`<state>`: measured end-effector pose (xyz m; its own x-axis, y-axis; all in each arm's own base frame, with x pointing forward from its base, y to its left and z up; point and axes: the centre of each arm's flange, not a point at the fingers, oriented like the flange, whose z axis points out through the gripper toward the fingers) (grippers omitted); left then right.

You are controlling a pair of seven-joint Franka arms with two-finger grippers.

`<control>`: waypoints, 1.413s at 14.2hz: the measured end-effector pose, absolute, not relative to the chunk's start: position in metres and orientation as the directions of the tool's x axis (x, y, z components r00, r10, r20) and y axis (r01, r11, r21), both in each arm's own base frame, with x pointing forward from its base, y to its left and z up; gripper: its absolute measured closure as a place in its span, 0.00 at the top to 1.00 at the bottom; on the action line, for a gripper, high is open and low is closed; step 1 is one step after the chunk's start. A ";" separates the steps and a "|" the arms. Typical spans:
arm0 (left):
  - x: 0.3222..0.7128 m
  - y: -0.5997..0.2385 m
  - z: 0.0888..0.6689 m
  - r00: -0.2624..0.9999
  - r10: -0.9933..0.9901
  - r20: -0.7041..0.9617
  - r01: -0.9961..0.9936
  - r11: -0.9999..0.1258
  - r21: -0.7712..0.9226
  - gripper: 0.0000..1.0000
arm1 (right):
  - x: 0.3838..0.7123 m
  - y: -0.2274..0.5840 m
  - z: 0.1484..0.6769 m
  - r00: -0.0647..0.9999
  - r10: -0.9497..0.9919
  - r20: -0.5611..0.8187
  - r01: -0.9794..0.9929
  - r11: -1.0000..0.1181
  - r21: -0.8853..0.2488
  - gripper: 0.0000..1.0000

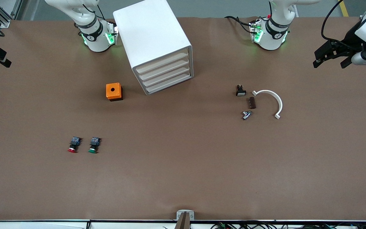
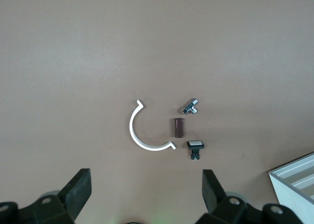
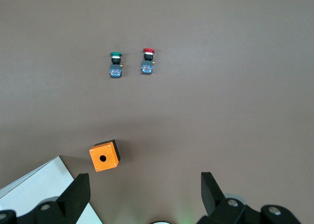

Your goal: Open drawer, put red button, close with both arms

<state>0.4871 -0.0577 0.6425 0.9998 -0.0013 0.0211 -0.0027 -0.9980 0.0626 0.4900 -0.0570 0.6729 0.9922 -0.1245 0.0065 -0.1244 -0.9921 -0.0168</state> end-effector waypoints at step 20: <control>0.556 -0.119 0.483 0.955 -0.083 -0.283 -0.081 -0.997 0.021 1.00 | 0.491 -0.051 0.673 0.995 -0.104 0.007 -0.104 -0.994 -0.017 1.00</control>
<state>0.5557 -0.1194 0.4829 0.9555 -0.0834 -0.2831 -0.0809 -0.9965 0.0205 0.4906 -0.0510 0.6729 0.9946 -0.1040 0.0066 -0.1039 -0.9944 -0.0170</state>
